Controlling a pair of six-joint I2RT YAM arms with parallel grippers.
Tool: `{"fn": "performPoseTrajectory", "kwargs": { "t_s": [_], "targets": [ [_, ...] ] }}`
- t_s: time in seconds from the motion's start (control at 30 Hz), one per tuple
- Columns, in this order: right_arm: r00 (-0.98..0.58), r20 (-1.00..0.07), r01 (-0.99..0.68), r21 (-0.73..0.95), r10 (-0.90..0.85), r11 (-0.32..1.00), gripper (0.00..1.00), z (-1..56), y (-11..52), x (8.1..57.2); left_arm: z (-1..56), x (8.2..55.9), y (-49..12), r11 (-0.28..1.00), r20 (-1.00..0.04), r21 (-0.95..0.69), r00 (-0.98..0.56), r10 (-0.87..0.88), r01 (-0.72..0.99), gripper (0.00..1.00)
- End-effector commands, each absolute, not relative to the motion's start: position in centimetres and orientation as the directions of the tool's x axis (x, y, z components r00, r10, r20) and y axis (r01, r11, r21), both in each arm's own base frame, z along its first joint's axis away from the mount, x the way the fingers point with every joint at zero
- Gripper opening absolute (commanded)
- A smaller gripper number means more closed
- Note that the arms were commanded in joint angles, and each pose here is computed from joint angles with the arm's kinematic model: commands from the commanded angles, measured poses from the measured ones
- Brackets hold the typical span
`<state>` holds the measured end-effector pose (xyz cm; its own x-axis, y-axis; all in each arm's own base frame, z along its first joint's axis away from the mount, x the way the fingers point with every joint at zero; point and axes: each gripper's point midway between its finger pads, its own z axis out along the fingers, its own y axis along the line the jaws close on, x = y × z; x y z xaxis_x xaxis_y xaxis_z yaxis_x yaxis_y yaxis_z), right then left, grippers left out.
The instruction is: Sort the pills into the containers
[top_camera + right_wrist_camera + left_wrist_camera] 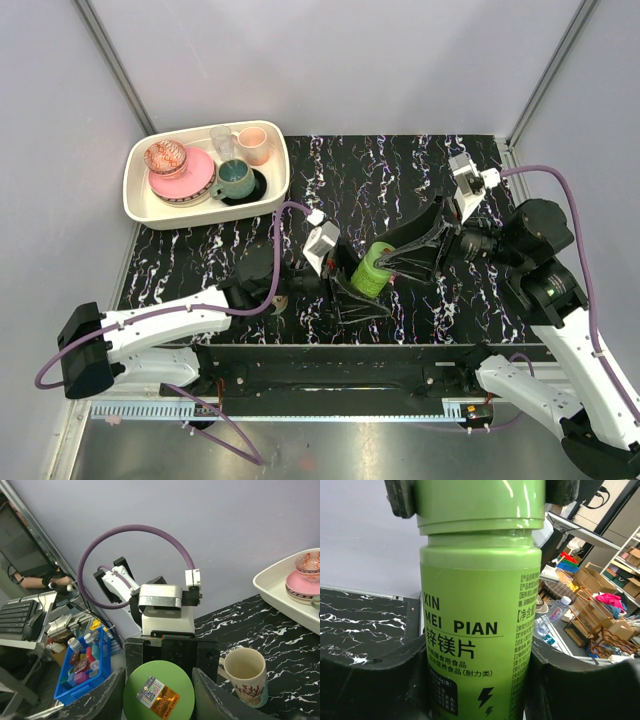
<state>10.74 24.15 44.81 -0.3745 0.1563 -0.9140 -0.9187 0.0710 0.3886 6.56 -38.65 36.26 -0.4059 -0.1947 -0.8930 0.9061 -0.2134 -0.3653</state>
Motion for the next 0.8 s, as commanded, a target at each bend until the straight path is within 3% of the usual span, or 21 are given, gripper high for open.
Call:
{"fn": "performPoseTrajectory", "kwargs": {
  "t_s": [0.0,0.27,0.47,0.77],
  "targets": [
    [-0.446,-0.895,-0.893,0.443,0.022,-0.082,0.0,43.2,23.9,7.0,43.8,6.3,-36.8,-0.273,-0.851,-0.201,-0.306,-0.426,0.941,0.0],
    [-0.438,-0.899,-0.897,0.435,0.026,-0.077,0.0,43.2,23.9,7.0,44.2,6.4,-36.5,-0.276,-0.825,-0.215,-0.326,-0.461,0.937,0.0],
    [-0.467,-0.884,-0.883,0.468,0.035,0.028,0.0,41.9,24.2,9.0,44.1,7.8,-36.7,-0.21,-0.819,-0.253,-0.324,-0.473,0.945,0.0],
    [-0.504,-0.863,-0.849,0.502,0.034,0.166,0.0,40.1,24.3,11.5,41.6,12.2,-37.8,0.06,-0.879,-0.31,-0.262,-0.399,0.949,0.0]
  ]
}}
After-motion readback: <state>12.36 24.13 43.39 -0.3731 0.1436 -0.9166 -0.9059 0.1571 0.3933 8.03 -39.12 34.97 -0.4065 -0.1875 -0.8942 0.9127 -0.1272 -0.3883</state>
